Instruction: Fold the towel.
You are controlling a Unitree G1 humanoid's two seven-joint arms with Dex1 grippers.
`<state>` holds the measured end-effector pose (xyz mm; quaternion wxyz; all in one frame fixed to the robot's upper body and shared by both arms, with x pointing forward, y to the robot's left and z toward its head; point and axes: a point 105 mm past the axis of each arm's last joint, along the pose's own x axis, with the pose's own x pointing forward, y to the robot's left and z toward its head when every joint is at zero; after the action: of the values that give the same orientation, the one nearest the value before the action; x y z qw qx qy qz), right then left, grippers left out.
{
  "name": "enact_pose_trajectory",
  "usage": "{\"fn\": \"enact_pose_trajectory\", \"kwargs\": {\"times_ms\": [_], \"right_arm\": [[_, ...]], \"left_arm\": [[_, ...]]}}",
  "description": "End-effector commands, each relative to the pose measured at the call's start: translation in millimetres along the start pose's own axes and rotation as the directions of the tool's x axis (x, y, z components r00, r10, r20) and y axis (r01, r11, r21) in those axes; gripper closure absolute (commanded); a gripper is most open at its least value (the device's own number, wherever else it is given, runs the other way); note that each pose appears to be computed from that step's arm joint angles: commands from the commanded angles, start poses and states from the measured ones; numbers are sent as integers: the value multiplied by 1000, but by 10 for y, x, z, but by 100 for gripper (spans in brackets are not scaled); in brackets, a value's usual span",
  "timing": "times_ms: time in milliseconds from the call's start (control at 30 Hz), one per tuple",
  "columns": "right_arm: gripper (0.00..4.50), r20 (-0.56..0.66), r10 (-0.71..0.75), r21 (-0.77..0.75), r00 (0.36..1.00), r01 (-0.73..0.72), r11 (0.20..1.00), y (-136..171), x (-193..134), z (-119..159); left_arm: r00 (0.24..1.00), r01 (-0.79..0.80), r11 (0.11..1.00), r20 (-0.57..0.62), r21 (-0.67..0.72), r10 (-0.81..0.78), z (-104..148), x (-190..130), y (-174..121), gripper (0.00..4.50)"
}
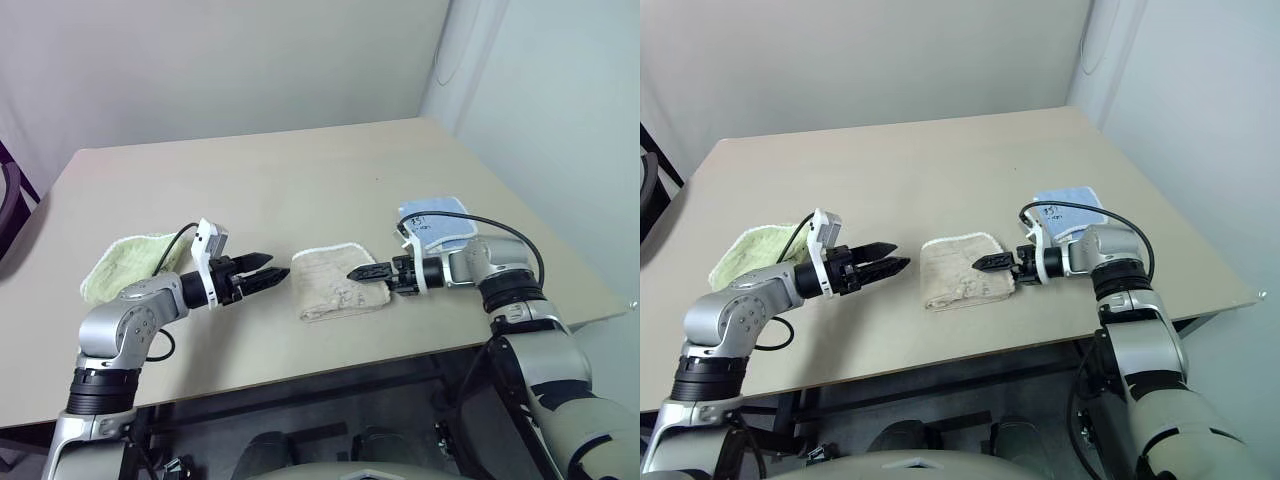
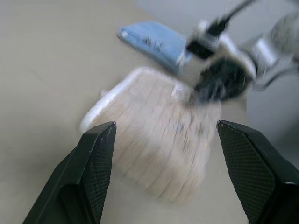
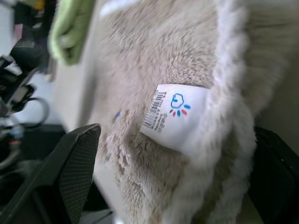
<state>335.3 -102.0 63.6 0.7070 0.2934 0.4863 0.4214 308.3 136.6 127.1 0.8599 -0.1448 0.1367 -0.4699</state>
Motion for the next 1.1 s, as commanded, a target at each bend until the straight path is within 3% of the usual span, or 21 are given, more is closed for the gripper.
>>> {"fn": "enact_pose_trajectory", "kwargs": {"times_ms": [33, 133, 233, 467, 600, 733, 833, 900, 1000, 1033, 1100], "right_arm": [[0, -88, 47, 67, 995, -41, 997, 40, 179, -203], [0, -99, 21, 104, 995, -11, 994, -28, 204, -265], [62, -68, 8, 115, 998, 0, 993, -49, 182, -211], [312, -46, -37, 151, 998, 43, 988, -82, 234, -196], [443, -51, 6, 132, 999, 1, 991, 21, 280, -248], [449, 18, 73, 105, 997, -75, 992, 226, 238, -176], [449, 191, 179, 45, 965, -191, 981, 476, 81, 56], [449, 318, 138, 34, 938, -157, 987, 433, -29, 203], [449, 591, 63, 68, 804, -127, 990, 330, -387, 550], [449, 680, 53, 60, 731, -127, 990, 341, -550, 665], [449, 773, 35, 53, 634, -119, 992, 359, -746, 780]], "left_arm": [[999, 7, 999, 35, 50, -9, 173, -32, -40, 87], [1000, -6, 998, 19, 58, 5, 140, -37, -10, 87], [1000, -9, 998, 5, 68, 8, 106, -33, -8, 82], [1000, -7, 996, -9, 88, 8, 86, -17, -8, 82], [1000, -7, 995, -5, 96, 7, 135, 0, 26, 82], [1000, 1, 995, -3, 100, -1, 159, 42, 58, 82], [1000, 20, 995, 1, 100, -20, 186, 91, 68, 82], [1000, 29, 994, 2, 101, -30, 201, 119, 77, 82], [999, 42, 994, 2, 106, -43, 225, 163, 89, 82], [999, 47, 994, 3, 103, -48, 234, 174, 93, 82], [999, 53, 993, 3, 101, -53, 245, 189, 103, 82]]}}
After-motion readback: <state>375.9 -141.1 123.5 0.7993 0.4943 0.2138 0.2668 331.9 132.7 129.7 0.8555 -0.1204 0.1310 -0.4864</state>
